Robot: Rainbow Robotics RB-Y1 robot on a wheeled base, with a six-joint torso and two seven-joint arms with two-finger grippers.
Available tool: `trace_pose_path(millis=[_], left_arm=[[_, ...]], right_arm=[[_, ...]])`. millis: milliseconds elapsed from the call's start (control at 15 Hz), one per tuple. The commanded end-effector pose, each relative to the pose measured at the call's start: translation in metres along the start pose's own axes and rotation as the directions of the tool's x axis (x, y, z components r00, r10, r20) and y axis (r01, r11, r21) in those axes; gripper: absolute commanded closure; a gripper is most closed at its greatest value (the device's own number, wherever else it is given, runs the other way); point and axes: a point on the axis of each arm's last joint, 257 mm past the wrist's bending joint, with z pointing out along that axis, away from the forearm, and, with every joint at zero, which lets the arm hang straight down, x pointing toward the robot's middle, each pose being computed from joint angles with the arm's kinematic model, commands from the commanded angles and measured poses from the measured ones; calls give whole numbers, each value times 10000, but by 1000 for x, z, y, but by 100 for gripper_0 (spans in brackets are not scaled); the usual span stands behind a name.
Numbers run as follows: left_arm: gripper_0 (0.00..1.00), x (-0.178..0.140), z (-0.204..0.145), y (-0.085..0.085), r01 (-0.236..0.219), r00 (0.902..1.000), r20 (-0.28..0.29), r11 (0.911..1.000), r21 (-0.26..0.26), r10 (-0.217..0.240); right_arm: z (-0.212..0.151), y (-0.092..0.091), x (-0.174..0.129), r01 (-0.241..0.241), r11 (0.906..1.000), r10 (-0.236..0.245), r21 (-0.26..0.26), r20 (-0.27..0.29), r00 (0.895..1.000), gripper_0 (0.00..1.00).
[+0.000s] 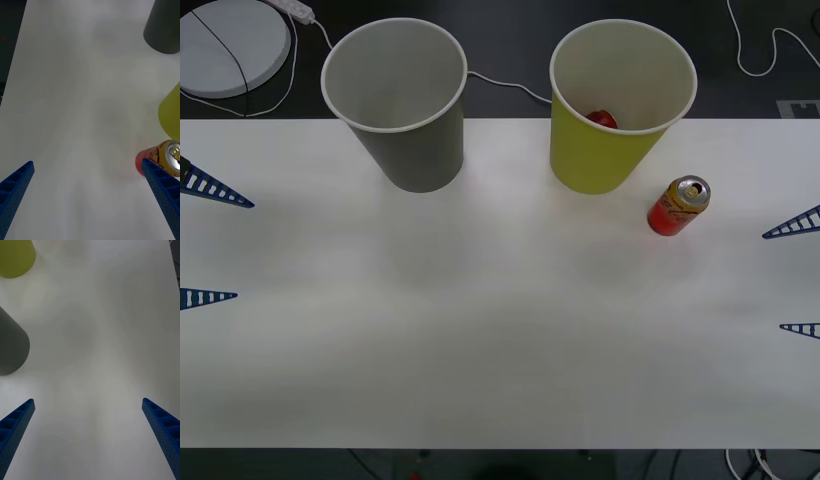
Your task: Put the can into the green bin and the plastic bottle into the gray bin
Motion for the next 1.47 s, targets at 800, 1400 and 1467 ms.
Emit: trace_pose_path(millis=[800, 1400, 1467], left_arm=[[0, 0, 0, 0, 0, 10000, -1, 10000, 0, 0], [0, 0, 0, 0, 0, 10000, -1, 10000, 0, 0], [0, 0, 0, 0, 0, 10000, -1, 10000, 0, 0]], right_arm=[[-5, 7, 7, -589, 9983, 589, 22, -4, 9983, 0], [11, 29, 9, -2980, 9356, 2981, 1892, 284, 9541, 0], [13, 33, 7, -3428, 9145, 3424, 2147, 402, 9387, 0]])
